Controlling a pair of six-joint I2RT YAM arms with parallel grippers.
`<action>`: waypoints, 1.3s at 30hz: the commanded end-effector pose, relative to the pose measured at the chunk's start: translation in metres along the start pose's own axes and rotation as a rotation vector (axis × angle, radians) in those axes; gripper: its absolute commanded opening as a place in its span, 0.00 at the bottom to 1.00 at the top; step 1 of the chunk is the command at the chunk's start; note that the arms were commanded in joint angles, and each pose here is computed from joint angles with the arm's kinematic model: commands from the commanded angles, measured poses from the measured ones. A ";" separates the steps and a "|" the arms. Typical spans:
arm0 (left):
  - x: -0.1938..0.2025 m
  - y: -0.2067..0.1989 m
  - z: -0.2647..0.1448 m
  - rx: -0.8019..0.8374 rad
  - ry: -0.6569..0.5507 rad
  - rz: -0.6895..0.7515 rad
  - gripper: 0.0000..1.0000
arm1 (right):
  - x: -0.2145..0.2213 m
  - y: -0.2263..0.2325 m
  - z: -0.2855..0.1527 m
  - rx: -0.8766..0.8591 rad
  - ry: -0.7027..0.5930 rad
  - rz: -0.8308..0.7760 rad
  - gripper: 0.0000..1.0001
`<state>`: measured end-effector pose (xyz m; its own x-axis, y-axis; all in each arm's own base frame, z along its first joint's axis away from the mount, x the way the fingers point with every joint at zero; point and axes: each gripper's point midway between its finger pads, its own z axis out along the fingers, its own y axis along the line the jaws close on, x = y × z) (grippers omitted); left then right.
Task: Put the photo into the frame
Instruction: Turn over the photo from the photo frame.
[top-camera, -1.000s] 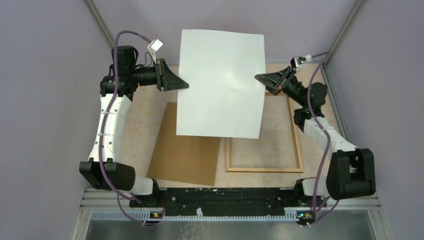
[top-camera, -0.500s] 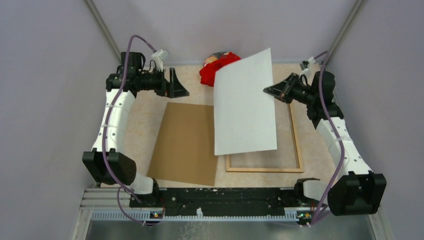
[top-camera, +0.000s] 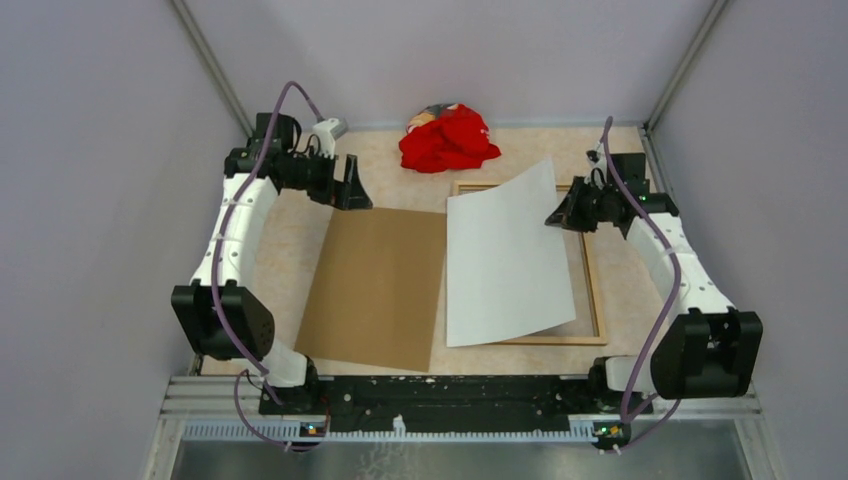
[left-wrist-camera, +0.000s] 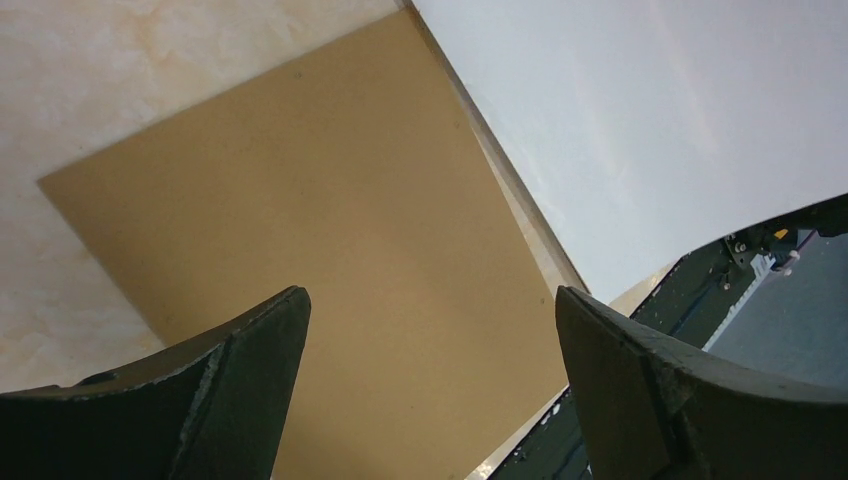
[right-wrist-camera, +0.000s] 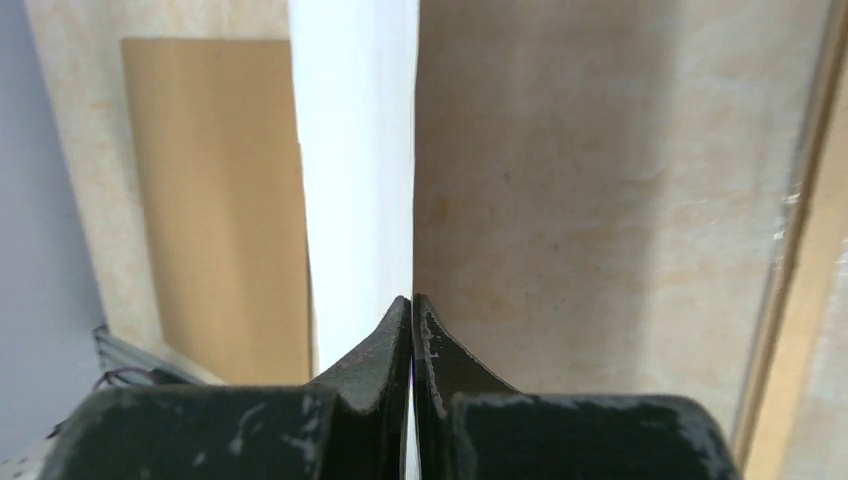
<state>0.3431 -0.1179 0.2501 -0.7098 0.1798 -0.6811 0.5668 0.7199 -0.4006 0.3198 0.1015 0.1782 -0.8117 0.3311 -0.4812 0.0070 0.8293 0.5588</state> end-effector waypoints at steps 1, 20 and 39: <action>0.002 -0.003 -0.004 0.012 -0.006 0.044 0.98 | -0.033 -0.013 -0.014 0.128 -0.066 -0.134 0.00; 0.003 -0.008 -0.004 0.040 -0.004 0.058 0.98 | -0.043 -0.036 -0.001 0.215 -0.101 -0.162 0.00; 0.004 -0.010 -0.003 0.051 -0.005 0.059 0.98 | -0.035 -0.027 0.023 0.116 -0.097 -0.126 0.00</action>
<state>0.3369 -0.1195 0.2439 -0.7030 0.2116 -0.6790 0.5969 0.6947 -0.4014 0.3501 0.0709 0.1562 -0.7794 0.2442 -0.5770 0.0082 0.9248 0.3803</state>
